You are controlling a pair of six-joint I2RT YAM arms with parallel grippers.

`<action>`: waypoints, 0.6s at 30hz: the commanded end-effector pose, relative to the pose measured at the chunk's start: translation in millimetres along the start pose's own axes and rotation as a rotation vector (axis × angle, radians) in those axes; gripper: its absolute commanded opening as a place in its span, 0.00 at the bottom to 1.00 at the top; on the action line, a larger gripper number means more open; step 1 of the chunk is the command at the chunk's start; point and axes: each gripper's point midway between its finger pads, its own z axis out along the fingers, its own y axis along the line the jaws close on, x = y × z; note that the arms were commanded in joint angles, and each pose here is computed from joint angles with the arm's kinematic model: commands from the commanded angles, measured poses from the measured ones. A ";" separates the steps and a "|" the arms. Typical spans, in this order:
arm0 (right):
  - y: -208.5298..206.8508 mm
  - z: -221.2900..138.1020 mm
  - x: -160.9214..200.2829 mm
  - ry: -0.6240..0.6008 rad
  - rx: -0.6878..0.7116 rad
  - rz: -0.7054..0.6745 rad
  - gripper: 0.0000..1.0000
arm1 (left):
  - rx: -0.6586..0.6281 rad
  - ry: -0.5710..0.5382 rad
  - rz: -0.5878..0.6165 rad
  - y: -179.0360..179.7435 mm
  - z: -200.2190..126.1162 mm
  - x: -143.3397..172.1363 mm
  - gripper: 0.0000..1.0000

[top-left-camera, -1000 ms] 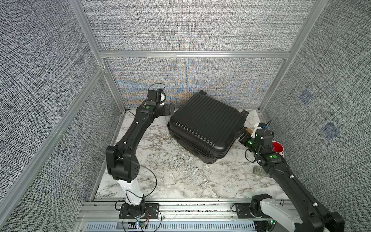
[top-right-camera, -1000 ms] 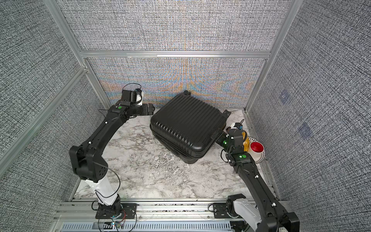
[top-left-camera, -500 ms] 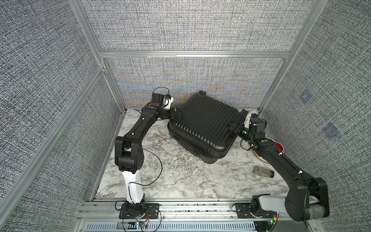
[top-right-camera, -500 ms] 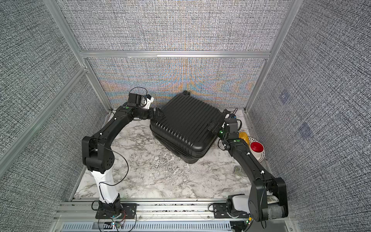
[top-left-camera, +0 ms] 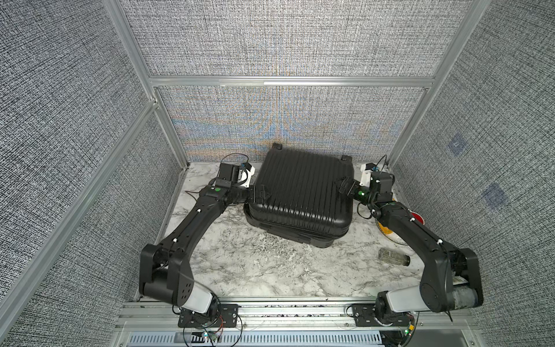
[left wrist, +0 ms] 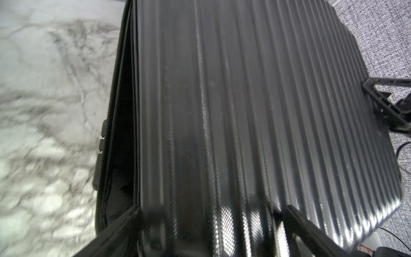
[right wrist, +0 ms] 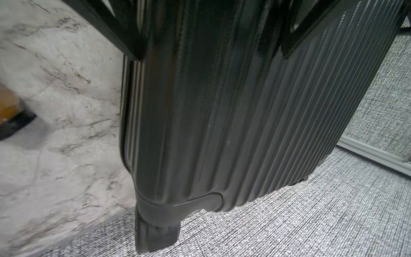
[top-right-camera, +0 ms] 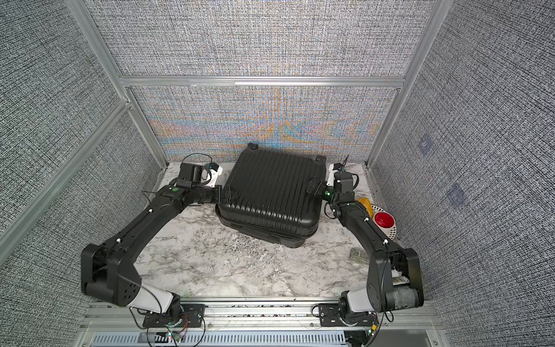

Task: Open the suitcase zippers
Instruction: Adjust the suitcase at the center of the board.

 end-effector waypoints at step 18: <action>9.1 -55.3 -25.4 -0.170 0.079 -0.026 0.98 | -0.382 -0.385 -0.183 29.1 -143.6 36.9 0.99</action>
